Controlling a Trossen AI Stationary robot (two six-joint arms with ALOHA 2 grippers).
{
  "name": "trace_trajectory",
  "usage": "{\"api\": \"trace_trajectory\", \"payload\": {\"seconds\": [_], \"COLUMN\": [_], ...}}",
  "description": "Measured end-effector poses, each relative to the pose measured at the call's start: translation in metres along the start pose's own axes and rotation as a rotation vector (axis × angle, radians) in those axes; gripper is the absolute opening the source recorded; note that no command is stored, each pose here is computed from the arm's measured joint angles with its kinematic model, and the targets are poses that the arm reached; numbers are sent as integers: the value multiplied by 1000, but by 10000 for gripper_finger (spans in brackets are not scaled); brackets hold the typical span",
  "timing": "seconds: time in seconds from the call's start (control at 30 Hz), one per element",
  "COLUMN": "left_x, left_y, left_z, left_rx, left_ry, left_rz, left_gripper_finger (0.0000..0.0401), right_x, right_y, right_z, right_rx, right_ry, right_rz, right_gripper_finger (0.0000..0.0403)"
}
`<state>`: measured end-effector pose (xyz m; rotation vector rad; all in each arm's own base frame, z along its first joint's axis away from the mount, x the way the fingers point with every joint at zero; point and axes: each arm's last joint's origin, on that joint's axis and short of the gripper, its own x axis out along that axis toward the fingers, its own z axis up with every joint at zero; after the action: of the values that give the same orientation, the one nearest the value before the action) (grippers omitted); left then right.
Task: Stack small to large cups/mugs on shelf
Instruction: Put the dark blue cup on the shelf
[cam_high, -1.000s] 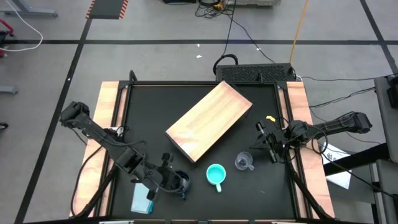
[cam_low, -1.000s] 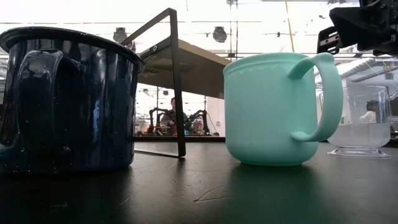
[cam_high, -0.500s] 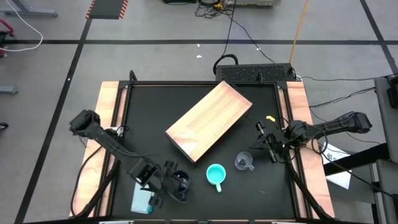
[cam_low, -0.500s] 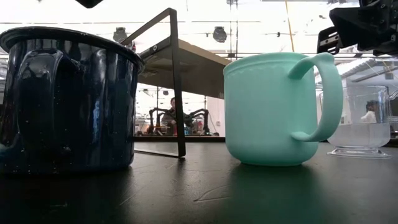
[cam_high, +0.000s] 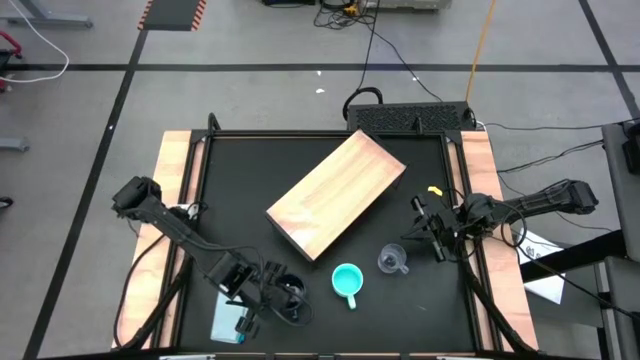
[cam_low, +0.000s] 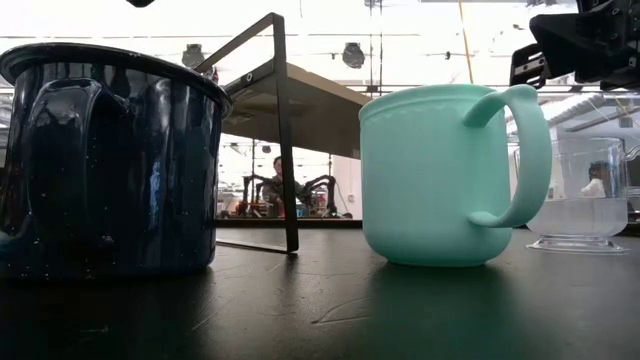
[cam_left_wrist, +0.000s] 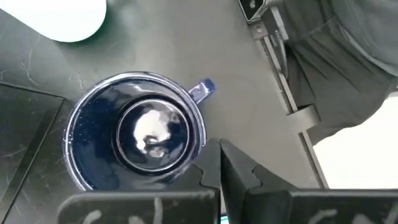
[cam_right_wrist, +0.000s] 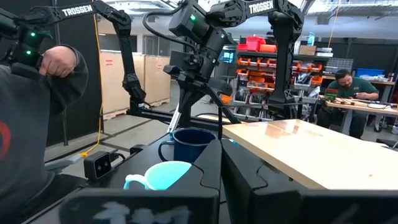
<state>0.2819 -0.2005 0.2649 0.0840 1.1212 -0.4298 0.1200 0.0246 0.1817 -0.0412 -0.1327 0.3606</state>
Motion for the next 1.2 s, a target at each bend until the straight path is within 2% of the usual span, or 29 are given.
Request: {"api": "trace_trajectory", "payload": {"seconds": [0.3, 0.63, 1.2], "left_x": [0, 0, 8], "left_y": [0, 0, 3], "left_z": [0, 0, -5], "left_rx": [21, 6, -21], "left_ry": [-2, 1, -7], "left_rz": [11, 8, 37], "left_gripper_finger": [4, 37, 142], "right_x": [0, 0, 0], "right_y": [0, 0, 0], "right_z": [0, 1, 1], "right_rx": [0, -2, -2], "right_ry": [-2, -10, -10], "right_rz": [-1, -1, -1], "right_gripper_finger": [0, 0, 0]}}
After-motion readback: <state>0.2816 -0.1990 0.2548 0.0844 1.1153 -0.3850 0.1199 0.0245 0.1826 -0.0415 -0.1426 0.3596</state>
